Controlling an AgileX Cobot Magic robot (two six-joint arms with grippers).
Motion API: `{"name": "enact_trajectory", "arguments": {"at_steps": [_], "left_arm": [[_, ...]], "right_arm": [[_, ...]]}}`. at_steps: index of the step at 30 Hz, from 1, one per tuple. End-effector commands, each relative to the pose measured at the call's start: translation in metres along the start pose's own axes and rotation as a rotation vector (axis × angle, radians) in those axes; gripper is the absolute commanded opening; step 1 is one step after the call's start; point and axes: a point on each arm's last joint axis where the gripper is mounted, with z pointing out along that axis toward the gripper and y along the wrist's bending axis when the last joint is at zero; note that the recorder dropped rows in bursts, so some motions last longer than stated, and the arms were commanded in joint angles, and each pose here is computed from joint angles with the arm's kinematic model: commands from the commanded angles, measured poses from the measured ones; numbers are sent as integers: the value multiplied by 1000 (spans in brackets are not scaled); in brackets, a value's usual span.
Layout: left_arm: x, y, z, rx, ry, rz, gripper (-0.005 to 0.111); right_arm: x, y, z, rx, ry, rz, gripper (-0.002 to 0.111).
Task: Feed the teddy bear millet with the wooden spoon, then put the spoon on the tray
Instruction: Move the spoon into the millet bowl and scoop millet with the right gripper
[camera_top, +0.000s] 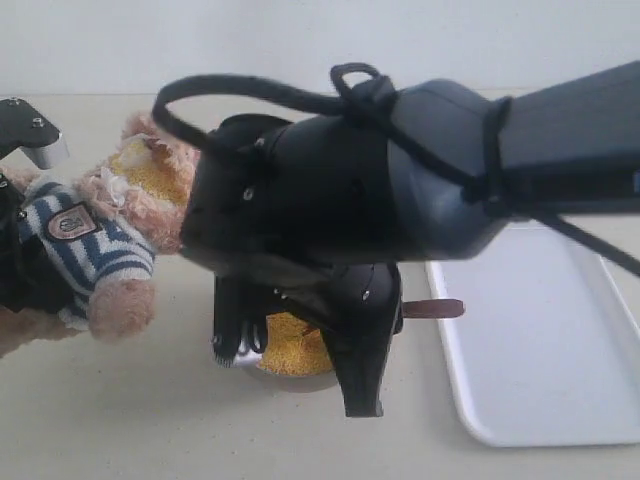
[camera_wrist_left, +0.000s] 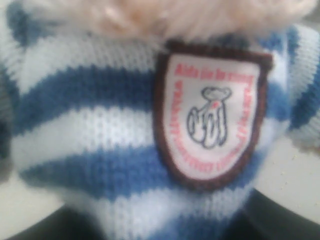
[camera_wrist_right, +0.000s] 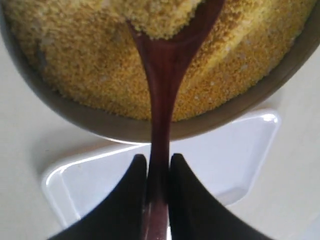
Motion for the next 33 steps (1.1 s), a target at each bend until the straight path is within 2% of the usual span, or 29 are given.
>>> {"name": "enact_trajectory", "arguments": {"at_steps": [1,6,18,27,33], "left_arm": [[-1,-3,-2,12,-16,-19,4],[-1,-4,-2,14,-17,-22,4],[1,-6,-2,39,3,-40,4],[3,-8,-2,58,29,-36,4],[4,-8,-2,61,41,-32,4]], "right_arm": [[13,-12,9,-160,-13,160,0],[19,-18,15,-257,-23,238,0],[14,-21,5,-327,-81,295,0],[6,-37,-17,-318,-174,360,0],[15,-43,-24,-322,-201,394,0]]}}
